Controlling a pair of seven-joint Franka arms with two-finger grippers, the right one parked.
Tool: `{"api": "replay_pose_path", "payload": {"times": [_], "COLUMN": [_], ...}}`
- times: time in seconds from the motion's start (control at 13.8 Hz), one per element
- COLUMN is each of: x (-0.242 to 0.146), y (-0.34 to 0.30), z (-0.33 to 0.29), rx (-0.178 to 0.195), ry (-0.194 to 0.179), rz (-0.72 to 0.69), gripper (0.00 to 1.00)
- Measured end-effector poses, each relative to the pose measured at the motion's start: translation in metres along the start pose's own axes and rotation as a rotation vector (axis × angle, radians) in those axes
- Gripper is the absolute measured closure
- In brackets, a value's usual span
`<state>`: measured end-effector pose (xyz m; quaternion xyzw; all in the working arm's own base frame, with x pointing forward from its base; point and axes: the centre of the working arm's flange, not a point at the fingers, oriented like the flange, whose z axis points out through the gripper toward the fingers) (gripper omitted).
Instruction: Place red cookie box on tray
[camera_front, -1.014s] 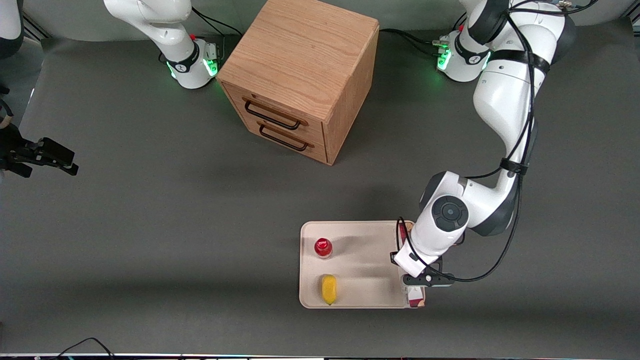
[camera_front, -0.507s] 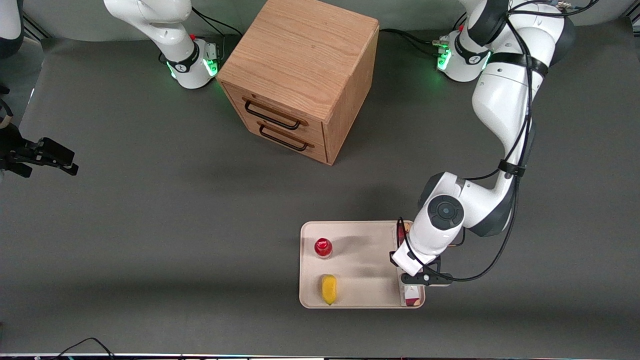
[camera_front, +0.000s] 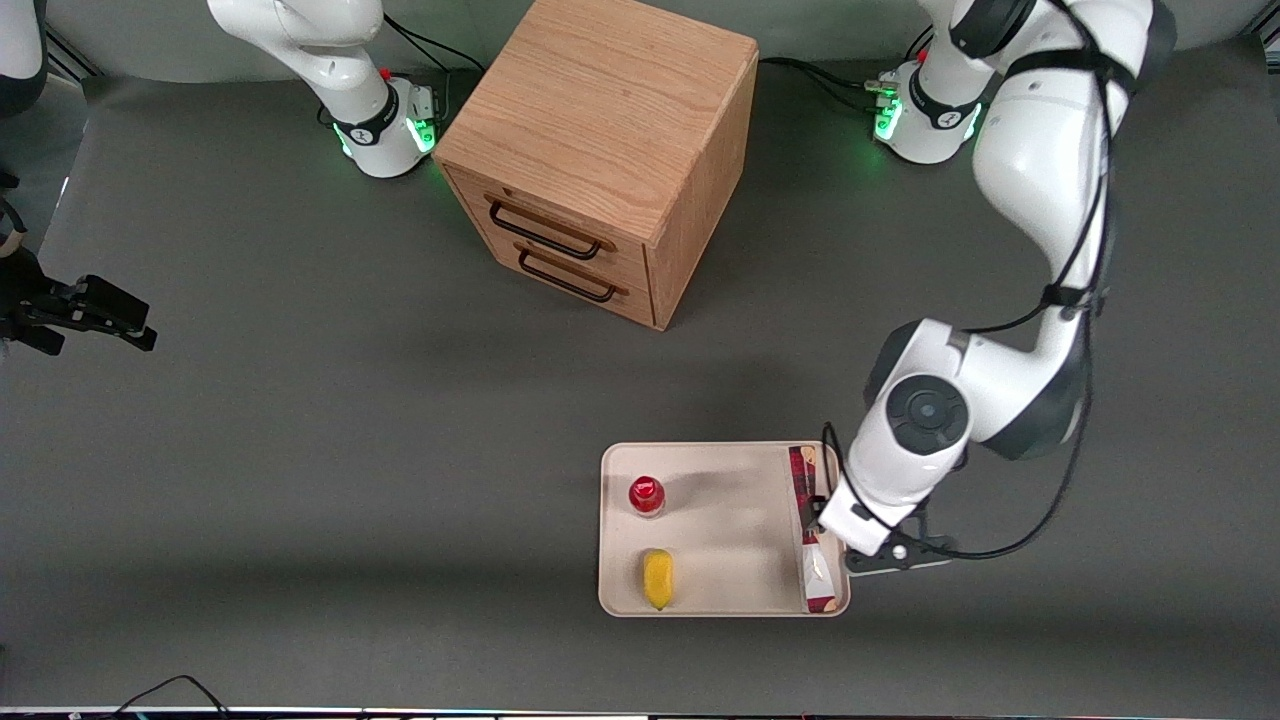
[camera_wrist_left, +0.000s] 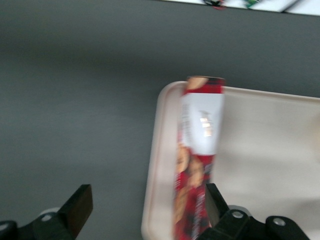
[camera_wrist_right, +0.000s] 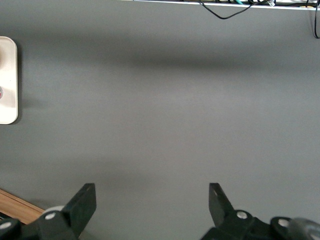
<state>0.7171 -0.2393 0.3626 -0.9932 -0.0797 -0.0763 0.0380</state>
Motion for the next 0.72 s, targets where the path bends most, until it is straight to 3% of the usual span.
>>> {"api": "replay_pose_path", "payload": {"times": [0.14,0.43,0.51,0.72], "x": [0.012,0.026,0.025,0.023], "y": [-0.042,-0.12,-0.132,-0.189], "z": [-0.05,-0.131,-0.143,-0.163], "rx": [0.014,0.012,0.005,-0.053], "ry": [-0.013,0.008,-0.002,-0.092], "rz": [0.021,0.103,0.127,0.218], "gripper": [0.0,0.0,0.0,0.0]}}
